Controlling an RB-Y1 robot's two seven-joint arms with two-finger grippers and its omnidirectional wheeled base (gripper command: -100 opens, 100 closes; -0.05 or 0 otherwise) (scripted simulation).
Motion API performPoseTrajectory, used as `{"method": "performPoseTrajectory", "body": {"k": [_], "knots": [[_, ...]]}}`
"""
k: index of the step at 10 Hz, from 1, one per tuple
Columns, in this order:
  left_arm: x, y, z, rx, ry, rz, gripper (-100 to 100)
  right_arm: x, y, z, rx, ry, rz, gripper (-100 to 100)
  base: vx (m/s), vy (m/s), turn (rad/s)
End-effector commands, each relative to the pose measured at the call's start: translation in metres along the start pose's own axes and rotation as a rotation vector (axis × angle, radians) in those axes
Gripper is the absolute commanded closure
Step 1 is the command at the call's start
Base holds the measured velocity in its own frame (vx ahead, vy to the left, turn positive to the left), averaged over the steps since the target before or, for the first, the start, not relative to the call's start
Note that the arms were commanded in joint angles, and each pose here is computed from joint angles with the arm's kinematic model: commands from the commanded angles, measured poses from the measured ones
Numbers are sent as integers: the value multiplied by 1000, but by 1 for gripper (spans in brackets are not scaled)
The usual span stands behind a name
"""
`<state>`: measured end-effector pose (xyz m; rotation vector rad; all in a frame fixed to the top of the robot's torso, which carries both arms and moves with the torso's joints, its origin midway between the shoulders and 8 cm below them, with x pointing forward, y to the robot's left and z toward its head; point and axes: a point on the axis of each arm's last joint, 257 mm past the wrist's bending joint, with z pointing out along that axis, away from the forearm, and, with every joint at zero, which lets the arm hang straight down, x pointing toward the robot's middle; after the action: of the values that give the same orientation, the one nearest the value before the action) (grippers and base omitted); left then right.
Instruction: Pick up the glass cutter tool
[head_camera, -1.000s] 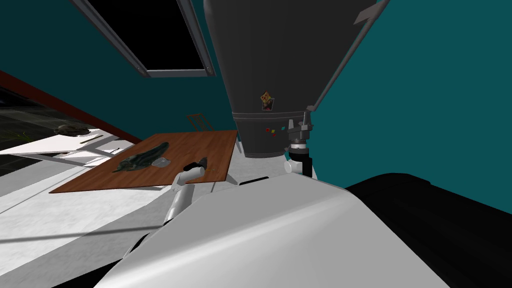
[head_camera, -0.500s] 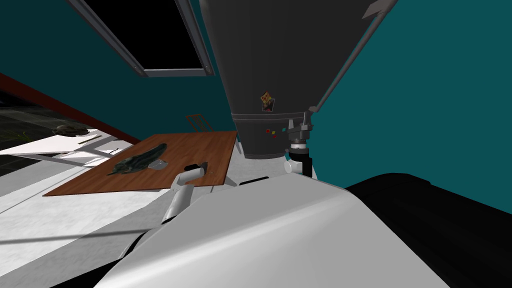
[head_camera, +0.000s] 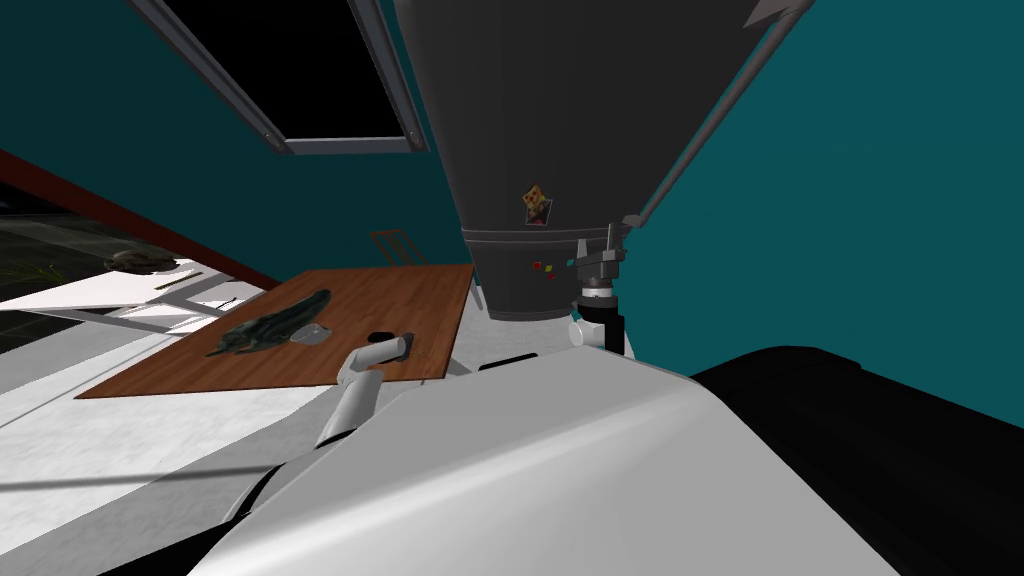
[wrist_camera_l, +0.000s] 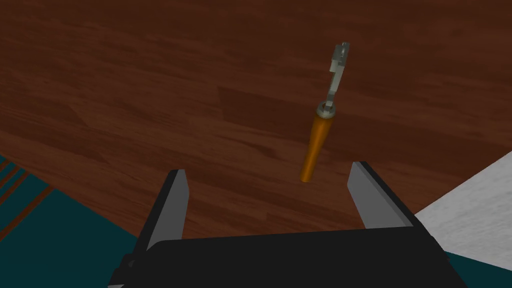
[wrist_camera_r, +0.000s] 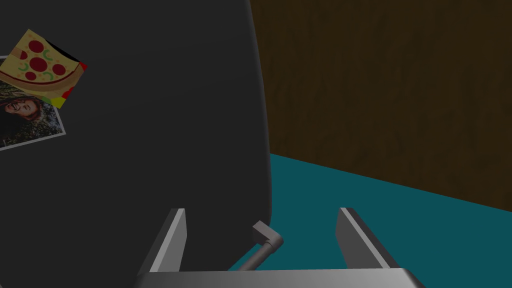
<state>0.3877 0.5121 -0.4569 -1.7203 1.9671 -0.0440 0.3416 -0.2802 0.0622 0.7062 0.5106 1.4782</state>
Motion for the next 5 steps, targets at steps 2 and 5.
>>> {"method": "performPoseTrajectory", "body": {"k": [2,5], "knots": [[2,30,5,-94,17,21,-100,0,0,0,0,0,0,0,88,-24,19],[-1,59,6,-189,31,43,-100,0,0,0,0,0,0,0,64,-19,11]]}}
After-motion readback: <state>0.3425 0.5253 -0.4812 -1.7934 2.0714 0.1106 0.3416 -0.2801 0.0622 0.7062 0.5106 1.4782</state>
